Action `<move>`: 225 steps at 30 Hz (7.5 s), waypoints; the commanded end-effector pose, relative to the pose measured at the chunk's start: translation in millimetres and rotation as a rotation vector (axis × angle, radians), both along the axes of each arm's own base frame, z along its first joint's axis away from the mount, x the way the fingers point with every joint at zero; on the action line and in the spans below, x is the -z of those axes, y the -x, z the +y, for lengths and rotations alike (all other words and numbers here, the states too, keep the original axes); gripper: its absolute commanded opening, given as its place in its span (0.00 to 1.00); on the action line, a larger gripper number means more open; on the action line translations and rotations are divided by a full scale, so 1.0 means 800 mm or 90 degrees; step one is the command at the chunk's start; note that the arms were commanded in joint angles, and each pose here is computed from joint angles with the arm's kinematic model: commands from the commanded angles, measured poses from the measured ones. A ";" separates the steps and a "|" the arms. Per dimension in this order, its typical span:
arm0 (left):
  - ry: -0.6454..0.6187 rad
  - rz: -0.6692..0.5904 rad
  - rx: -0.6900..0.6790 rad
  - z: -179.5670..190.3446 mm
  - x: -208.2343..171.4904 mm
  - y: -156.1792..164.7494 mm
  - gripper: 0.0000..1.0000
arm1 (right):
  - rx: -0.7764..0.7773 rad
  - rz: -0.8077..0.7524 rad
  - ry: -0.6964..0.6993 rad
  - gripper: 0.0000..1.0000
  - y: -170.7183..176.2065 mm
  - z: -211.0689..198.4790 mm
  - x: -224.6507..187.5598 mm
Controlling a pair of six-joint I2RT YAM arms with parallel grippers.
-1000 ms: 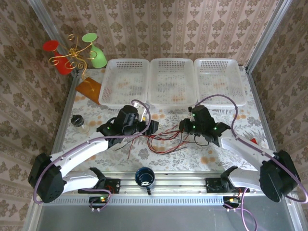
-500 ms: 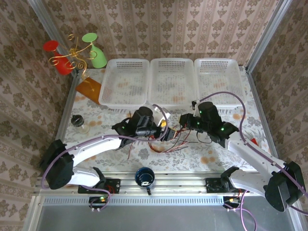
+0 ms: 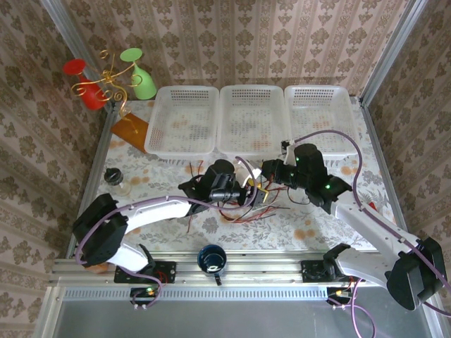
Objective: Untangle the cables
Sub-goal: Untie the cable, then place the cable in the container.
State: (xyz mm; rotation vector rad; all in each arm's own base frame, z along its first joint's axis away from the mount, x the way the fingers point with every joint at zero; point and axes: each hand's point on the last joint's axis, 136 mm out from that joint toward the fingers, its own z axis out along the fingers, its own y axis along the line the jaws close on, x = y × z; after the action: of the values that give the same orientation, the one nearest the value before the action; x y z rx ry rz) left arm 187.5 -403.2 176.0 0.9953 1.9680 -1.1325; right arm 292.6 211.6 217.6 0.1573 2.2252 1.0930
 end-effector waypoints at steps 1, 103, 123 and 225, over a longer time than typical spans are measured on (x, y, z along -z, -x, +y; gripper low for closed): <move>0.034 -0.010 0.000 -0.011 -0.022 -0.003 0.27 | -0.006 -0.031 -0.032 0.00 -0.001 0.004 -0.034; 0.017 -0.297 -0.620 0.328 -0.228 -0.112 0.00 | 0.252 -0.151 0.045 0.00 -0.043 -0.159 -0.127; -0.077 -0.276 -0.724 0.413 -0.214 -0.105 0.00 | 0.400 -0.147 0.105 0.00 -0.016 -0.254 -0.110; 0.041 -0.261 -0.511 0.280 -0.260 -0.093 0.00 | 0.290 0.232 0.420 0.49 -0.309 -0.290 0.134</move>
State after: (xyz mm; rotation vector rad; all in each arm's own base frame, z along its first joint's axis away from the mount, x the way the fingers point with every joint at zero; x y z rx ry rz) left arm 263.9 -175.8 351.3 0.2965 1.7861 -0.4494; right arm 541.4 -23.8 73.8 0.5742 2.6010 -0.0162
